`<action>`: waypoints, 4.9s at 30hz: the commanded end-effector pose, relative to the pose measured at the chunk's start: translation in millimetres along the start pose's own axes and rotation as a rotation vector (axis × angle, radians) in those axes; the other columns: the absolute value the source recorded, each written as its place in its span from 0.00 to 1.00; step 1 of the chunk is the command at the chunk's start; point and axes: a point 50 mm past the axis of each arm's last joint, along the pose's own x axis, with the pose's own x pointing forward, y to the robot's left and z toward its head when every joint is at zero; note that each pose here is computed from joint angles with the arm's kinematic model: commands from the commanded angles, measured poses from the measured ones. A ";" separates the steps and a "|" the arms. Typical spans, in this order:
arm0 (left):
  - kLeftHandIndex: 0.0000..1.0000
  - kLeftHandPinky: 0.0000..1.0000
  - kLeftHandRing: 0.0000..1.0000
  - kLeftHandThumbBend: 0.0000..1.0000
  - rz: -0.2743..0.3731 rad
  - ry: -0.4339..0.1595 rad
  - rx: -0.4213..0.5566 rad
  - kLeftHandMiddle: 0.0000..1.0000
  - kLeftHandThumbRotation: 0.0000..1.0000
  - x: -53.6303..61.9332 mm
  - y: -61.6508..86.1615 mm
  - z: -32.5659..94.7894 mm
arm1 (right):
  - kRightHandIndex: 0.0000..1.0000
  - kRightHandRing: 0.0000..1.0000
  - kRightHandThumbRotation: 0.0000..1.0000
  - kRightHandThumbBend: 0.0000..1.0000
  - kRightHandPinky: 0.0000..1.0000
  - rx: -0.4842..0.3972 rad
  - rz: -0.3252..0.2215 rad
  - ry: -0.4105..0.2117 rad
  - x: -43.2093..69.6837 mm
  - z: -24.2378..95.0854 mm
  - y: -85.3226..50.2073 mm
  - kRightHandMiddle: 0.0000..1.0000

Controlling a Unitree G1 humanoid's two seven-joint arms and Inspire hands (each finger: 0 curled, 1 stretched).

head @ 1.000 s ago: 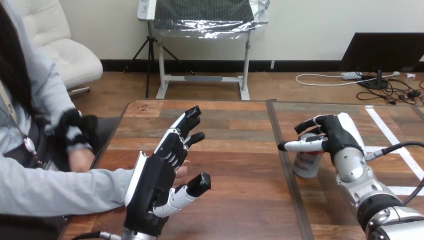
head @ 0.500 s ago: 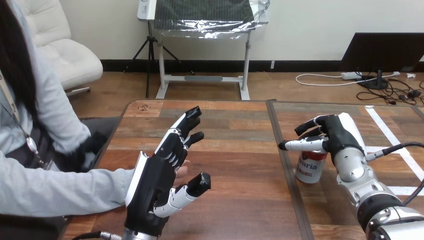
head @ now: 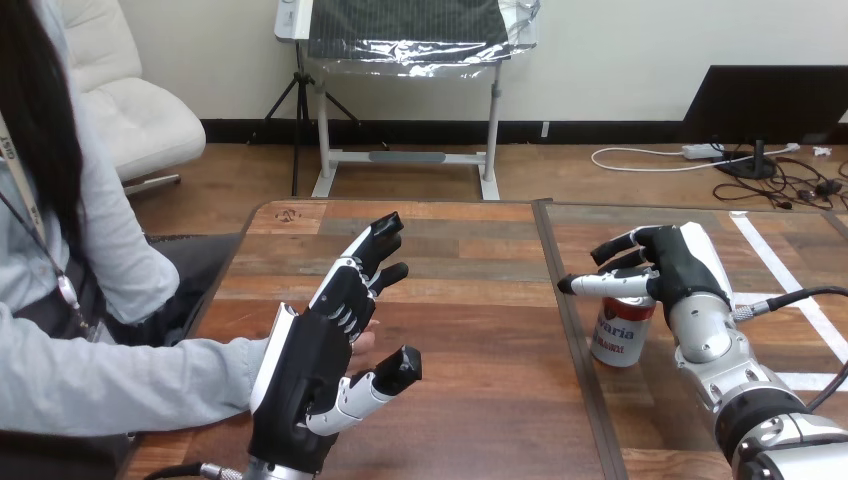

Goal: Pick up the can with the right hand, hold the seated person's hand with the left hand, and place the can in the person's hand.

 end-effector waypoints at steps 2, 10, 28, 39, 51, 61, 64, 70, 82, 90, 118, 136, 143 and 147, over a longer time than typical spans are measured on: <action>0.89 0.87 0.94 1.00 -0.023 -0.062 0.015 0.94 0.62 13.0 1.1 8.4 | 0.53 0.47 0.00 0.83 0.42 0.023 -0.041 -0.081 4.1 20.7 -9.4 0.53; 0.89 0.86 0.93 1.00 -0.021 -0.063 0.015 0.94 0.63 12.4 1.3 8.3 | 0.55 0.52 0.00 0.84 0.48 0.021 -0.040 -0.099 3.8 21.8 -9.3 0.56; 0.89 0.87 0.94 1.00 -0.025 -0.059 0.027 0.94 0.64 10.2 2.8 9.0 | 0.69 0.66 0.03 0.92 0.58 0.078 -0.034 -0.119 3.8 26.8 -8.6 0.68; 0.89 0.87 0.94 1.00 -0.012 -0.057 0.034 0.94 0.64 9.2 2.2 9.0 | 0.77 0.72 0.14 0.94 0.64 0.105 -0.006 -0.109 3.0 21.0 -8.1 0.75; 0.89 0.86 0.93 1.00 -0.011 -0.059 0.041 0.93 0.64 9.1 3.6 9.4 | 0.84 0.75 0.22 0.96 0.68 0.133 0.017 -0.112 0.2 11.7 -6.0 0.78; 0.89 0.87 0.94 1.00 -0.013 -0.055 0.035 0.94 0.64 9.3 4.8 9.3 | 0.87 0.77 0.21 0.94 0.71 0.163 0.024 -0.114 -2.4 4.1 -4.1 0.80; 0.89 0.88 0.94 1.00 -0.015 -0.056 0.033 0.94 0.64 9.3 5.3 9.4 | 0.87 0.78 0.20 0.93 0.72 0.187 0.029 -0.111 -3.4 0.9 -3.4 0.81; 0.89 0.89 0.94 1.00 -0.018 -0.059 0.036 0.94 0.64 9.6 6.5 9.6 | 0.88 0.80 0.21 0.92 0.74 0.177 0.026 -0.104 -5.3 -5.3 -2.5 0.82; 0.89 0.88 0.93 1.00 -0.020 -0.056 0.044 0.94 0.64 9.5 8.9 9.8 | 0.89 0.80 0.23 0.91 0.74 0.191 0.017 -0.083 -9.0 -17.6 -1.6 0.83; 0.90 0.87 0.93 1.00 -0.023 -0.054 0.044 0.94 0.64 9.9 10.6 9.6 | 0.89 0.82 0.22 0.90 0.77 0.234 0.011 -0.088 -11.7 -23.4 -1.0 0.85; 0.89 0.87 0.93 1.00 -0.031 -0.056 0.048 0.94 0.65 10.0 15.3 10.2 | 0.88 0.81 0.19 0.91 0.74 0.256 -0.007 -0.026 -17.4 -40.6 4.9 0.84; 0.89 0.87 0.93 1.00 -0.041 -0.058 0.065 0.94 0.66 8.9 17.9 11.5 | 0.86 0.81 0.12 0.89 0.75 0.255 -0.005 0.009 -21.8 -50.2 12.3 0.83; 0.90 0.87 0.93 1.00 -0.039 -0.061 0.056 0.94 0.66 9.0 18.2 11.4 | 0.87 0.82 0.08 0.88 0.76 0.269 0.002 0.028 -23.8 -54.3 16.5 0.83; 0.89 0.87 0.93 1.00 -0.043 -0.057 0.055 0.94 0.66 8.6 18.6 11.7 | 0.87 0.82 0.05 0.87 0.76 0.270 -0.002 0.034 -25.1 -56.4 18.5 0.84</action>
